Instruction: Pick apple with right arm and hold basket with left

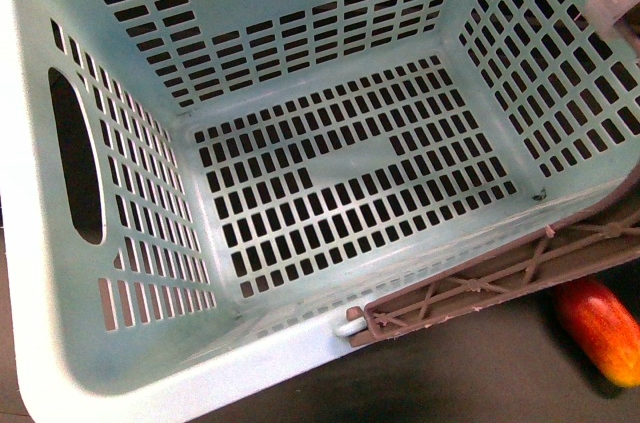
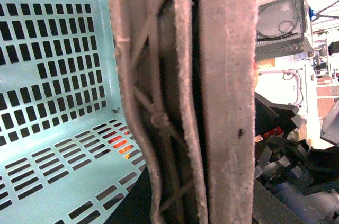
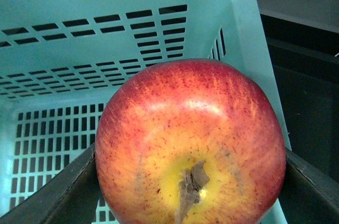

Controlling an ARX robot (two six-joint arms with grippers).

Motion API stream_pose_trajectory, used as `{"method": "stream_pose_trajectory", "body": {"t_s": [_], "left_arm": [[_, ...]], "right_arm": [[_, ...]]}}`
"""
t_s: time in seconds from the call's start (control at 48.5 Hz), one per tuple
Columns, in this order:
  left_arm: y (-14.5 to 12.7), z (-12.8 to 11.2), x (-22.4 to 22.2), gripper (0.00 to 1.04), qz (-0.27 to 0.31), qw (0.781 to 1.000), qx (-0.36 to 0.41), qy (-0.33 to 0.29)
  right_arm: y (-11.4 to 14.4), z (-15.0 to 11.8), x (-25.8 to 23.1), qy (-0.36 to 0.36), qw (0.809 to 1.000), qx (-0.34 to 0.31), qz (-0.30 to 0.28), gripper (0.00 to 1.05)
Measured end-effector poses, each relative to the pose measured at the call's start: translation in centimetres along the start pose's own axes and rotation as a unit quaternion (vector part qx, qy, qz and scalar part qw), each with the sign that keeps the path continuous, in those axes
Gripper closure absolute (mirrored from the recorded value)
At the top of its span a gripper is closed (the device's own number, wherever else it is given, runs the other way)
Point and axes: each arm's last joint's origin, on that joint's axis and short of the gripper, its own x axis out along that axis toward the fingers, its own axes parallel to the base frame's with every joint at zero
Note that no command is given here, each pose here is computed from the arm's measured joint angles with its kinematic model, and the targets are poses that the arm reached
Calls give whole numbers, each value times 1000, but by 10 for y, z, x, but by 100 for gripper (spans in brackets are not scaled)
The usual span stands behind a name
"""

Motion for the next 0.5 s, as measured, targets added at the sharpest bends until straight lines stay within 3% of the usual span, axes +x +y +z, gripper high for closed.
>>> {"method": "stream_pose_trajectory", "body": {"t_s": [0.144,0.495], "left_arm": [[0,0,0,87,0,1000,0,0],[0,0,0,87,1,1000,1,0]], "right_arm": [[1,-3,1,5,1000,-1,-1,7],[-8,9,-7,-8,999,9,-35,9]]}}
